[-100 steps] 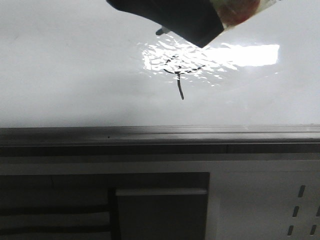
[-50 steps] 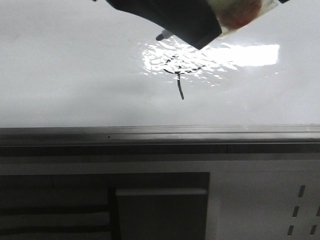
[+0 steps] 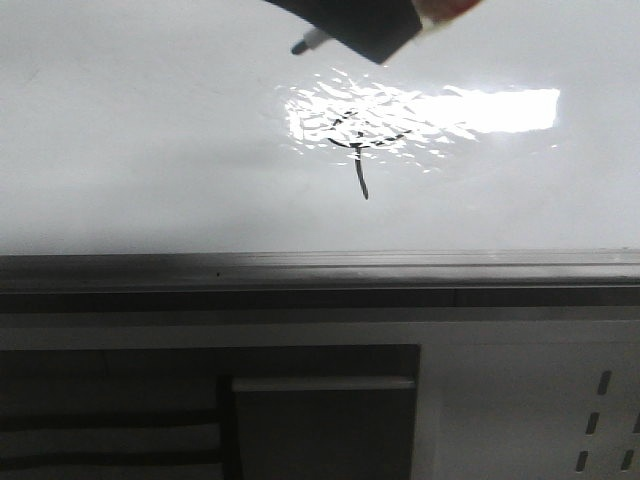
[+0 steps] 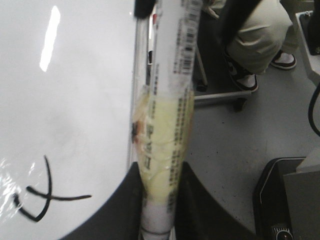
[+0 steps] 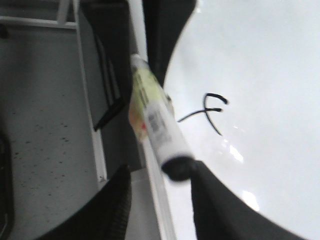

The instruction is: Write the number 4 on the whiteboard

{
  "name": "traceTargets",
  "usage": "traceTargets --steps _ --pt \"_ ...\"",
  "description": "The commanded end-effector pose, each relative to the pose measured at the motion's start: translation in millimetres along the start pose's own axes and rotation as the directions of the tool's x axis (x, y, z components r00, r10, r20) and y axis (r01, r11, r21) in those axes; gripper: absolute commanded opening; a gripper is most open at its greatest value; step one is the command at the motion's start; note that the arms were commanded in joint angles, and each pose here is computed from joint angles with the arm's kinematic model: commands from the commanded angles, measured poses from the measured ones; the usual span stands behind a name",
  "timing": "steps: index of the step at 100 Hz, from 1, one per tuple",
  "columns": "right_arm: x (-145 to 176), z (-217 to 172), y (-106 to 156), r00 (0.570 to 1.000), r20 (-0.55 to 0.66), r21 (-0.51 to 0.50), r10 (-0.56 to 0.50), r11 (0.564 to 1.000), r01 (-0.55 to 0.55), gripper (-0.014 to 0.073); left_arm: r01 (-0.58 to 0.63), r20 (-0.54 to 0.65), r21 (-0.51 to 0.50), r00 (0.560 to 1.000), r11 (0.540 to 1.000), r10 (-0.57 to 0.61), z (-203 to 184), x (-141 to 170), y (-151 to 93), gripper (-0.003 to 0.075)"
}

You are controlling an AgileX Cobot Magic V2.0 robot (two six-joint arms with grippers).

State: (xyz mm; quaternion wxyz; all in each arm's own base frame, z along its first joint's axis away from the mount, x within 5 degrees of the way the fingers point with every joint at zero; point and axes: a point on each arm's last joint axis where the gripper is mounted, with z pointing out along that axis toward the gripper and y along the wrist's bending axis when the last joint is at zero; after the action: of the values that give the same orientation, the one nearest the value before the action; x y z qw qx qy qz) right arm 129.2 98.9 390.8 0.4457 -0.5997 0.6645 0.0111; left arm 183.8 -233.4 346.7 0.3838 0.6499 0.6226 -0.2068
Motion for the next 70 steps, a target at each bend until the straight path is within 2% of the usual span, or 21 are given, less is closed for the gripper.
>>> traceTargets --steps 1,13,27,41,49,58,70 --pt "-1.9 -31.7 -8.7 0.998 0.035 0.161 0.044 0.986 -0.049 0.0239 0.091 0.11 -0.137 0.991 0.986 -0.076 -35.5 -14.0 13.3 -0.002" --pt "7.5 -57.9 -7.2 0.991 0.035 0.276 0.127 0.952 -0.132 0.0239 0.269 0.118 -0.231 0.962 0.935 -0.247 -68.9 -1.3 25.5 -0.002" --pt "10.3 -71.6 -2.1 0.989 0.055 0.303 0.134 0.942 -0.144 0.0239 0.45 0.062 -0.355 0.886 0.819 -0.46 -104.0 28.4 33.2 -0.002" --pt "11.9 -70.9 -0.4 0.989 0.043 0.291 0.141 0.945 -0.148 0.0239 0.558 0.092 -0.503 0.794 0.66 -0.601 -126.1 69.4 36.6 -0.002" --pt "13.4 -67.2 0.1 0.988 0.034 0.283 0.15 0.947 -0.154 0.0239 0.635 0.184 -0.561 0.721 0.53 -0.668 -134.3 92.6 38.5 -0.002" --pt "16.3 -59.7 1.4 0.988 0.02 0.271 0.154 0.95 -0.154 0.0239 0.701 0.283 -0.586 0.648 0.408 -0.707 -134.1 117.1 40.9 -0.002" --pt "20.3 -51.2 3.5 0.988 0.006 0.26 0.157 0.953 -0.154 0.0239 0.765 0.393 -0.579 0.566 0.283 -0.725 -126.8 142.8 43.0 -0.002"
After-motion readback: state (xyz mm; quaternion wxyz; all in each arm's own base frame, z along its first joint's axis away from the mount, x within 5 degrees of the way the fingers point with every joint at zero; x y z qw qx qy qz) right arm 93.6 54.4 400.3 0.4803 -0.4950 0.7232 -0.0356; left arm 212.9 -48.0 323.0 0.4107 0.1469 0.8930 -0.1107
